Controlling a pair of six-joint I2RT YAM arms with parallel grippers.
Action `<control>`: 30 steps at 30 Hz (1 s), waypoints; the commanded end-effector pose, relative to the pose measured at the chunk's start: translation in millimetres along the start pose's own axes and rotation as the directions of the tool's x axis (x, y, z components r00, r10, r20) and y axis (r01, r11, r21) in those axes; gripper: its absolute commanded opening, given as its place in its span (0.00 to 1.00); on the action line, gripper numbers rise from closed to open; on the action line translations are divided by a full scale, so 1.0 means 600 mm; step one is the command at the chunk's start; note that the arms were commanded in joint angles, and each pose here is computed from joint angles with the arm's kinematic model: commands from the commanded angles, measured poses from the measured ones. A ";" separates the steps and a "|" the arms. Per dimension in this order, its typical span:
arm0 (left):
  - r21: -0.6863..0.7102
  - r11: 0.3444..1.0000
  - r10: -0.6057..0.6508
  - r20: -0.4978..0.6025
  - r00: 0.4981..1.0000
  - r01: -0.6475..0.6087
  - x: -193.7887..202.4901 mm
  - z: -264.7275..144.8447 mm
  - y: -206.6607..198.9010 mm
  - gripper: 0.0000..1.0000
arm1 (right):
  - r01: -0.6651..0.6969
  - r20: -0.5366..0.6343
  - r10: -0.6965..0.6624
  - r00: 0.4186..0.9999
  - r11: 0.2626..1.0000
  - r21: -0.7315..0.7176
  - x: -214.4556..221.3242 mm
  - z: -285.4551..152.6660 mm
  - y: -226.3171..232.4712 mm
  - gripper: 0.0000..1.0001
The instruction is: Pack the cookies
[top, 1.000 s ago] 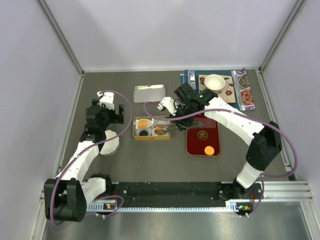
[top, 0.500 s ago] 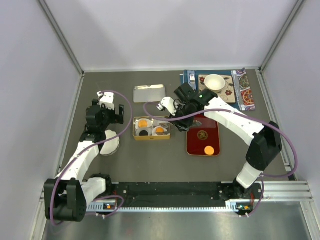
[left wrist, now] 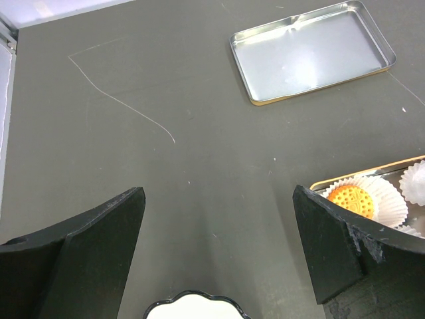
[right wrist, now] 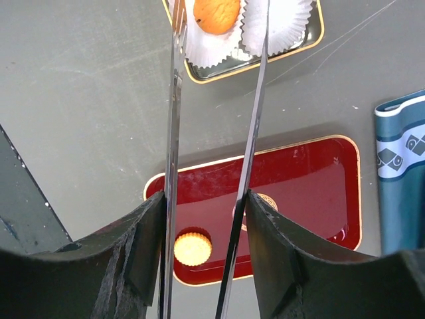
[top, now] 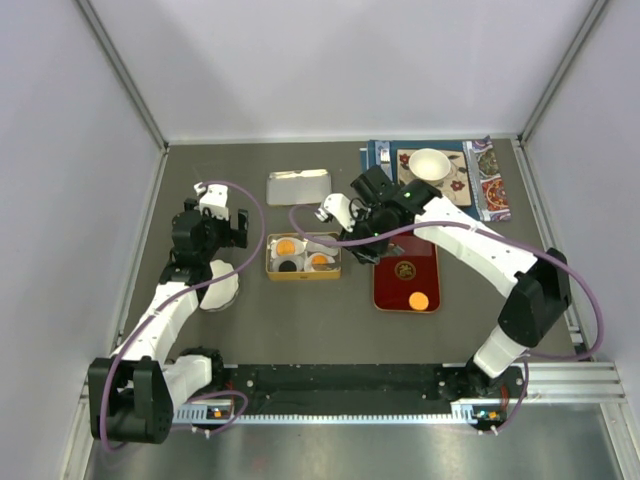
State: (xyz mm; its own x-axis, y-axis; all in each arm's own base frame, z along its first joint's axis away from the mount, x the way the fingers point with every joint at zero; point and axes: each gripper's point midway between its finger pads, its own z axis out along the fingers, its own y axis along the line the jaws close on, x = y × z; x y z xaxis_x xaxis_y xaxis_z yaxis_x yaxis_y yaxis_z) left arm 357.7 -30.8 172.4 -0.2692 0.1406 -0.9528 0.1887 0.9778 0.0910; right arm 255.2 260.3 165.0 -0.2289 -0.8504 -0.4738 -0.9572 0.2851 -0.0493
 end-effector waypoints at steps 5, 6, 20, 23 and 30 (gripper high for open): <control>-0.019 1.000 0.004 0.074 0.997 -0.003 -0.046 -0.004 0.009 0.99 | 0.035 0.141 -0.043 0.989 0.997 0.063 -0.059 -0.069 -0.001 0.49; -0.019 1.000 0.006 0.076 0.997 -0.005 -0.046 -0.005 0.010 0.99 | 0.035 0.143 -0.044 0.989 0.997 0.069 -0.059 -0.073 -0.002 0.49; -0.014 1.000 0.024 0.073 0.997 -0.023 -0.046 -0.007 0.009 0.99 | -0.103 0.205 0.077 0.976 0.988 0.118 -0.010 -0.144 -0.038 0.45; -0.012 1.000 0.030 0.067 0.997 -0.029 -0.043 -0.007 0.008 0.99 | -0.144 0.204 0.118 0.972 0.983 0.117 0.019 -0.157 -0.043 0.45; 0.003 1.000 0.021 0.063 0.998 -0.021 -0.039 -0.006 0.003 0.99 | -0.246 0.174 0.223 0.959 0.961 0.126 0.106 -0.164 -0.043 0.45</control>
State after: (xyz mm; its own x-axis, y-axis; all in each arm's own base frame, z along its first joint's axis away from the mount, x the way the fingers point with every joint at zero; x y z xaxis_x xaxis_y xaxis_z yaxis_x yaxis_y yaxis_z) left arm 356.7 -30.4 170.2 -0.2762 0.1526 -0.9489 0.1936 0.9759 0.1006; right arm 259.4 173.7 227.4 -0.3627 -0.7030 -0.6117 -0.8574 0.5089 -0.0765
